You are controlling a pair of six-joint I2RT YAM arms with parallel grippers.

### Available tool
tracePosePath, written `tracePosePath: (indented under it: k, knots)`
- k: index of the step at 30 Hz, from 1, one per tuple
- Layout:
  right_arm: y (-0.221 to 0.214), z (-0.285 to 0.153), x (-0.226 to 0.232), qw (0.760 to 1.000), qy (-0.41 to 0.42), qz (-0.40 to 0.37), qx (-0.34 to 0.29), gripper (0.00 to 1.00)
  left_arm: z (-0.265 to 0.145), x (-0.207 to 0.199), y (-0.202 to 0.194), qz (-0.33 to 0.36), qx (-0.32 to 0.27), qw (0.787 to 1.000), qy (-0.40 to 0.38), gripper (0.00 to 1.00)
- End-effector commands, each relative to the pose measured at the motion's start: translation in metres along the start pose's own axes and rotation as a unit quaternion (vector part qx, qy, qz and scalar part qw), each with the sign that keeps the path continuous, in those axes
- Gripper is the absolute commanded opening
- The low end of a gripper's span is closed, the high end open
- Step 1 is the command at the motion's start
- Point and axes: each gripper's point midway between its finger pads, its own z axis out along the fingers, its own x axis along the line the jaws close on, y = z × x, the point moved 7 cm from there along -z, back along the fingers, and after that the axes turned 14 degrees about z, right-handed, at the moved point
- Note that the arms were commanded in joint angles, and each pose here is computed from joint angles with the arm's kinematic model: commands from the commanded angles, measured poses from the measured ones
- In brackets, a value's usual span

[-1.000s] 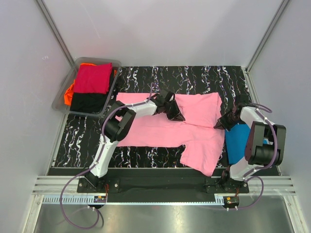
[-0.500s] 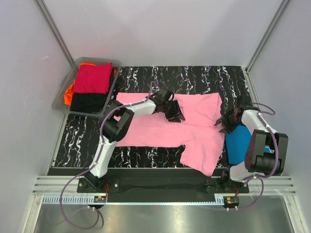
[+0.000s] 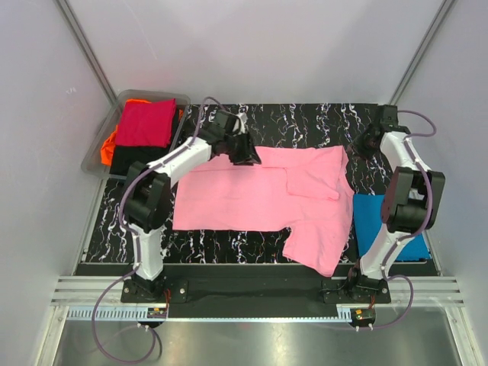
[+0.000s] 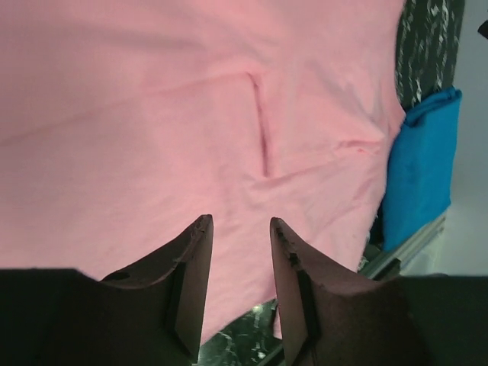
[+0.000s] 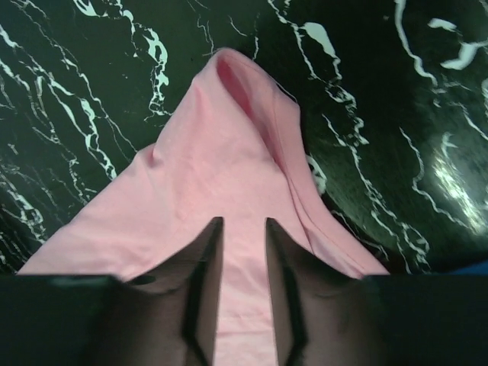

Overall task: Fold and stack the t-shirts
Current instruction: Fold the tshirt

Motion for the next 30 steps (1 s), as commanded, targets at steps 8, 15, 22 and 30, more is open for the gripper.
tracePosePath:
  k: [8,15,22,30]
  knots:
    - [-0.002,0.066,0.05,0.999,0.015,-0.032,0.008,0.21,-0.022,0.105,0.027,-0.012,-0.019,0.995,0.101,0.41]
    - [0.01,0.104,0.043,0.999,-0.01,-0.038,0.001,0.23,-0.014,0.144,0.04,-0.059,-0.026,0.991,0.115,0.41]
    - [0.009,0.131,0.027,0.999,-0.043,-0.022,0.0,0.25,0.003,0.174,0.031,-0.095,-0.008,0.988,0.125,0.41]
    - [0.029,0.142,0.025,0.997,-0.071,-0.007,-0.039,0.29,0.014,0.195,0.031,-0.113,-0.002,0.986,0.123,0.41]
